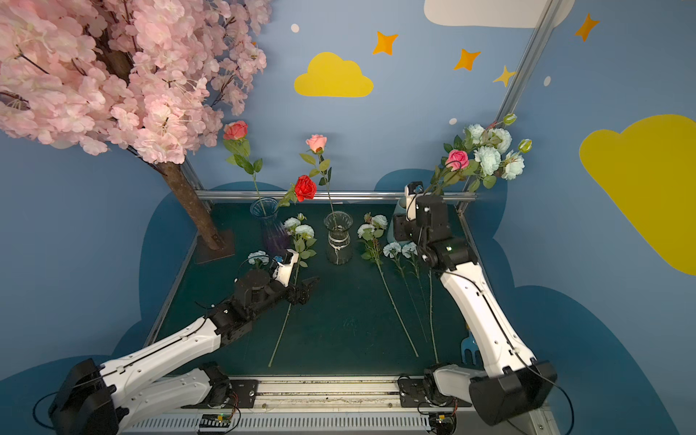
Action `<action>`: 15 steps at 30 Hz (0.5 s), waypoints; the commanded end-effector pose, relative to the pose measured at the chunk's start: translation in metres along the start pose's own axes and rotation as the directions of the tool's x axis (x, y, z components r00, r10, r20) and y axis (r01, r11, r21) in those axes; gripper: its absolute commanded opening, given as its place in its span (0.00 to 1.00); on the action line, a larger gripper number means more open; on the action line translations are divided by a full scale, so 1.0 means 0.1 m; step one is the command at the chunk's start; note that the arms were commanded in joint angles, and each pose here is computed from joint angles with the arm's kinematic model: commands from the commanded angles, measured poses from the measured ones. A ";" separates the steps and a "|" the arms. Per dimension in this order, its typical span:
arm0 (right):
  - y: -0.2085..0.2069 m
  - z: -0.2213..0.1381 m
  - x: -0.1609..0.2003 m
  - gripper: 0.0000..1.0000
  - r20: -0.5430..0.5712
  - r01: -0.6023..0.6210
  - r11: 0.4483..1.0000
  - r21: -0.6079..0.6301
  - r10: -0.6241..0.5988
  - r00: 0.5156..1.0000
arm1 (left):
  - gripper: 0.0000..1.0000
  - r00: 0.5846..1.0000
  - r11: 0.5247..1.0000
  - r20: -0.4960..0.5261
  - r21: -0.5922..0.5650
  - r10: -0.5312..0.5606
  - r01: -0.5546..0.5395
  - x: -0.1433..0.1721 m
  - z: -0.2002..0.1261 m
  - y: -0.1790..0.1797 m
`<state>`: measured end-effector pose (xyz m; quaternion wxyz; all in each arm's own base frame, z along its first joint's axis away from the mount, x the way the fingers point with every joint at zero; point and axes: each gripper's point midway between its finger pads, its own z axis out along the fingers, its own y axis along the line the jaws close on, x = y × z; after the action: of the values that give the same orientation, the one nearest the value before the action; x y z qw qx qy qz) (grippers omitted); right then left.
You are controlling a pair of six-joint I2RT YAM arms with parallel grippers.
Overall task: Pick out blue flowers from the vase
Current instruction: Move the vase to the center of the board, then pick up the vase from the center of the board.
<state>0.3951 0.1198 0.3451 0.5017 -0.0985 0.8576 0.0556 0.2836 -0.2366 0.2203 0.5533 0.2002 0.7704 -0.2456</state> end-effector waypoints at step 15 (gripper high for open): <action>-0.47 1.25 -0.01 0.49 -0.384 0.084 0.995 0.056 -0.056 0.921 | 0.90 0.994 0.999 0.106 0.038 -0.001 -0.003 -0.30 0.17 -0.09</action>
<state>0.5192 0.1007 0.2813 0.3462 -0.1125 0.9311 -0.0220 0.2966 -0.2498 0.2233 0.5704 0.1977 0.7543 -0.2581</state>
